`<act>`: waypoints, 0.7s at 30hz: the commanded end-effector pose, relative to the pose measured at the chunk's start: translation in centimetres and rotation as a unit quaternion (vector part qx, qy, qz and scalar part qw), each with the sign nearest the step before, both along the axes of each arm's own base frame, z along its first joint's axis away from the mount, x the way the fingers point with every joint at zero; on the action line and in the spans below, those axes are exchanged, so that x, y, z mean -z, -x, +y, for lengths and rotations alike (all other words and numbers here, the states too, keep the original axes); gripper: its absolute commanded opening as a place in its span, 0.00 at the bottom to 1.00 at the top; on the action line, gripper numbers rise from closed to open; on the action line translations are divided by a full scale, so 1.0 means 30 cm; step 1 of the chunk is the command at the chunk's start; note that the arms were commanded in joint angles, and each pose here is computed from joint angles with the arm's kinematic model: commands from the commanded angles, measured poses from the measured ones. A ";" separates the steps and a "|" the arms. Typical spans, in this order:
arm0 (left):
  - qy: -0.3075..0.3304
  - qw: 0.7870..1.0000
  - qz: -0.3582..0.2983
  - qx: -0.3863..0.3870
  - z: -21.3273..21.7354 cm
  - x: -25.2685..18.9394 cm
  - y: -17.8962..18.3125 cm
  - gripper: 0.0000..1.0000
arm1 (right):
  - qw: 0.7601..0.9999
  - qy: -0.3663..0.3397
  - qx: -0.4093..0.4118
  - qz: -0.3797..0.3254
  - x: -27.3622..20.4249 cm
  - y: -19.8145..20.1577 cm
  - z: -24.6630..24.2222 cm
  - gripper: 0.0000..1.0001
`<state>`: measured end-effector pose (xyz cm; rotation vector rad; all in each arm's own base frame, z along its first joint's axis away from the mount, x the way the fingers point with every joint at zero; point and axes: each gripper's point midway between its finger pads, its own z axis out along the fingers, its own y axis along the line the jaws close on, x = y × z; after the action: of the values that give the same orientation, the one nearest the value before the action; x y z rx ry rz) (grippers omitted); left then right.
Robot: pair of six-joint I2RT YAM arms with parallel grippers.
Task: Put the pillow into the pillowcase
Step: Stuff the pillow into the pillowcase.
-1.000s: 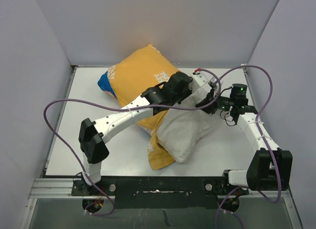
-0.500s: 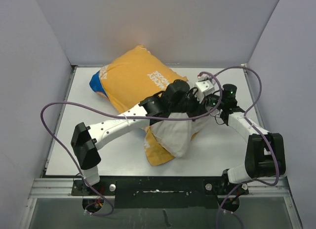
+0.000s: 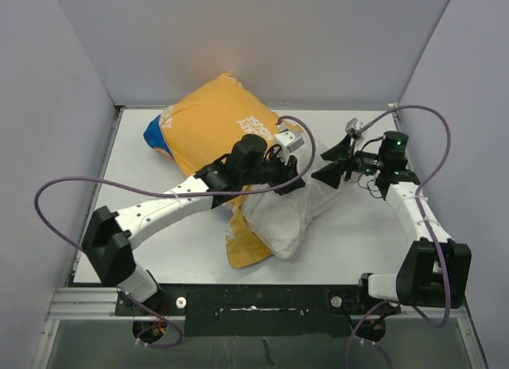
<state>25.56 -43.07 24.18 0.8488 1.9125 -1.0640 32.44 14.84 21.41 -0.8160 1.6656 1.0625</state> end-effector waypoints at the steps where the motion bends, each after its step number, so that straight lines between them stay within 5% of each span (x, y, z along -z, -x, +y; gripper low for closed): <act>1: -0.017 0.997 -0.071 0.005 0.131 -0.110 0.059 0.19 | 0.984 0.040 -0.074 -0.159 -0.225 0.149 -0.024 0.86; 4: -0.059 0.997 -0.043 -0.004 0.181 0.028 0.078 0.18 | 0.983 0.053 -0.028 -0.173 -0.308 0.102 -0.050 0.87; 6: -0.072 0.997 -0.030 -0.010 0.205 0.089 0.090 0.15 | 0.993 0.019 0.024 -0.114 -0.346 0.033 -0.056 0.83; 10: -0.074 0.997 -0.018 -0.027 0.240 0.134 0.104 0.10 | 0.997 0.006 0.069 -0.044 -0.300 -0.102 0.017 0.51; 13: -0.057 0.997 -0.030 -0.031 0.256 0.072 0.115 0.11 | 0.996 0.049 0.074 0.013 -0.120 -0.145 0.082 0.41; 16: -0.027 0.997 -0.065 -0.034 0.274 -0.075 0.117 0.22 | 0.992 0.076 0.081 0.067 0.071 -0.148 0.079 0.27; 21: -0.017 0.987 -0.147 -0.065 0.303 -0.306 0.037 0.53 | 0.989 0.087 0.062 0.104 0.226 -0.104 0.084 0.20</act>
<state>21.77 -34.63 22.29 0.9156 1.9889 -0.8426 36.12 18.02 17.29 -0.7465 1.9066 0.9781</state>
